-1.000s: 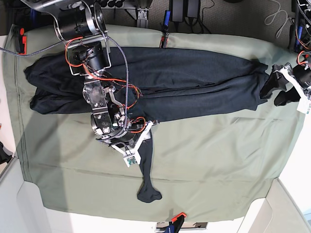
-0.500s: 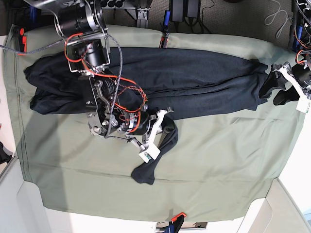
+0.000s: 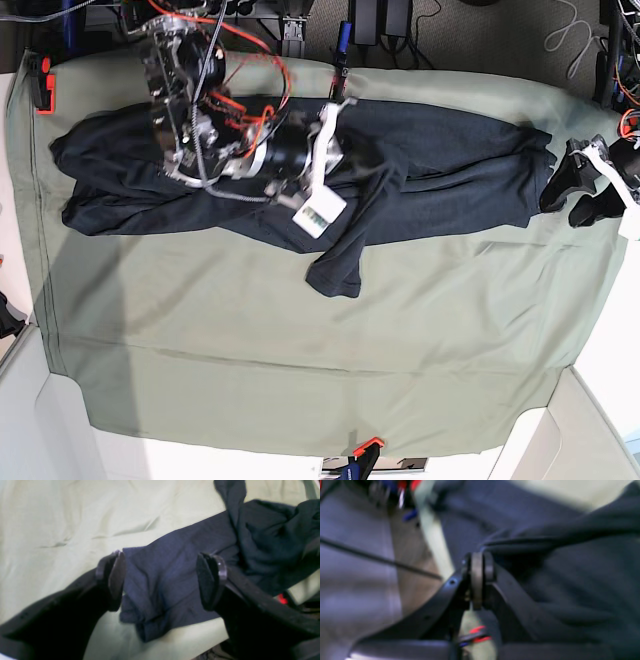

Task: Fold the T-shirt properly
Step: 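Lift the sleeve with the right gripper and lay it onto the strip, then grasp the sleeve end with the left gripper and pull it along the strip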

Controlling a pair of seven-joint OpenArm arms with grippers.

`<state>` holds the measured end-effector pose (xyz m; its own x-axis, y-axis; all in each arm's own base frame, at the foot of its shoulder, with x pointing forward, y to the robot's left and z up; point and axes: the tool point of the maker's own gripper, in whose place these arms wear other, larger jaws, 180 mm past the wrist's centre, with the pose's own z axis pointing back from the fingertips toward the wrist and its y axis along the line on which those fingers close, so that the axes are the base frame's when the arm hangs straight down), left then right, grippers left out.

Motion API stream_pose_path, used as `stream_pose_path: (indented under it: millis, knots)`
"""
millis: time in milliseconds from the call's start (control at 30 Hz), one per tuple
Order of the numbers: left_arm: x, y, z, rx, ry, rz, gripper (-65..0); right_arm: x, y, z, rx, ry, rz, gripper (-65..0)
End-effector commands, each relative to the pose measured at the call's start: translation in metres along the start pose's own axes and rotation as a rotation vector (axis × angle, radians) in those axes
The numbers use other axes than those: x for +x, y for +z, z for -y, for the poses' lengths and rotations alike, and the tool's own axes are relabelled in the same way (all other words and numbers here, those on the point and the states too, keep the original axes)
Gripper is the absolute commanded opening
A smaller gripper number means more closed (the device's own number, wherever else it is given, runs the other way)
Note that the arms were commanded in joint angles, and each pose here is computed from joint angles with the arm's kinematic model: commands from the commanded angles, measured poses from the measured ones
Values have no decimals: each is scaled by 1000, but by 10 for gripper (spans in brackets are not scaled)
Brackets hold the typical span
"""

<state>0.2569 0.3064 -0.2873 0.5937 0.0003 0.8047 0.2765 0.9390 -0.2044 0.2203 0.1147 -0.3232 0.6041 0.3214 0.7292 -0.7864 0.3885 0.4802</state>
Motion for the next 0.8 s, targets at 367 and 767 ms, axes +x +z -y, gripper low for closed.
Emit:
stream_pose_path:
  millis: [367, 767]
  knots:
    - [15, -15, 73, -209, -124, -16, -188, -8, -10, -10, -48, 105, -50, -263]
    - [4, -99, 133, -261, -354, -41, -188, 16, 66, 84, -364, -72, 137, -235]
